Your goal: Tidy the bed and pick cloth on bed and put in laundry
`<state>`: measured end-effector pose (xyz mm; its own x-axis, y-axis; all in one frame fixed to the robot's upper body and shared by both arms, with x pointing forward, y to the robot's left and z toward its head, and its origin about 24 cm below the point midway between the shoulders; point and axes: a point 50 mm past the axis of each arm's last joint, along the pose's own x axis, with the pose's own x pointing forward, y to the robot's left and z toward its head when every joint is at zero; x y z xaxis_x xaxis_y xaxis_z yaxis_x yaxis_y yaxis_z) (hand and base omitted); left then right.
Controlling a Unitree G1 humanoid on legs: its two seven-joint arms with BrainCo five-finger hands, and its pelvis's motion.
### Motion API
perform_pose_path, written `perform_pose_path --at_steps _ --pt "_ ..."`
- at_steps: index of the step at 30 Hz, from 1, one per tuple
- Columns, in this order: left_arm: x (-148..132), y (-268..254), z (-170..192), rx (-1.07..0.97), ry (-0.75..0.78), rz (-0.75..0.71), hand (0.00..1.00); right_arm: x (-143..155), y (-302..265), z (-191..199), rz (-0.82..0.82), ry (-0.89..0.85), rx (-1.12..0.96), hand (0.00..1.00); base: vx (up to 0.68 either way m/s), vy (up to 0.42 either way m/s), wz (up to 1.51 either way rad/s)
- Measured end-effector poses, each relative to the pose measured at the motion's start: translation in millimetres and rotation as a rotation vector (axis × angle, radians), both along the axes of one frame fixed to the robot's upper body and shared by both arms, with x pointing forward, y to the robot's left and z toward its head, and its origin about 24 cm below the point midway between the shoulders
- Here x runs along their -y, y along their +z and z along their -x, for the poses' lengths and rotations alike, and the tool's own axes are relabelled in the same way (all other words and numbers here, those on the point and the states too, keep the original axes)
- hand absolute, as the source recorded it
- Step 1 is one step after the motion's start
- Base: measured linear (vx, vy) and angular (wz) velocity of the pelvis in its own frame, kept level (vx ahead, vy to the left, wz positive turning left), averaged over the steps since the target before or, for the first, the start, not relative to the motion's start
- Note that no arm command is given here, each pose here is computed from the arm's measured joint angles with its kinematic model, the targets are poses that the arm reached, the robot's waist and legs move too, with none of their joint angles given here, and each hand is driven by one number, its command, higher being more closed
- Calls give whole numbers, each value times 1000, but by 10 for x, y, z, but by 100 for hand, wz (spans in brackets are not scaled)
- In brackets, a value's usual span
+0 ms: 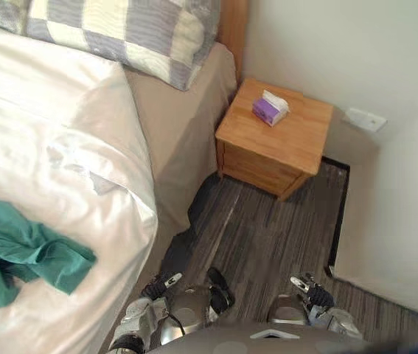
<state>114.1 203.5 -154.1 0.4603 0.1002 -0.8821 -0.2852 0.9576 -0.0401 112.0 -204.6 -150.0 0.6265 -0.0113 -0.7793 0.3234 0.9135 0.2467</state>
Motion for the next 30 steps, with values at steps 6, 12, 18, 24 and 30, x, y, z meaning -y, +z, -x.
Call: perform_pose_path --at_steps 6,12,18,24,30 --pt "107 2 -25 39 14 39 0 2 52 -88 11 -1 54 0 425 -158 176" --pt "122 -30 87 32 92 69 0 59 15 6 6 -87 -2 0 322 -416 181" --pt "148 -44 138 30 148 93 0 -44 -46 50 -77 -108 -73 0 156 -256 60" --pt "8 -34 228 29 109 75 0 -46 -169 555 -119 -430 -208 0 0 -6 104" --pt "64 -93 290 -65 68 93 0 131 -146 661 -32 -682 -207 0 -72 36 7"
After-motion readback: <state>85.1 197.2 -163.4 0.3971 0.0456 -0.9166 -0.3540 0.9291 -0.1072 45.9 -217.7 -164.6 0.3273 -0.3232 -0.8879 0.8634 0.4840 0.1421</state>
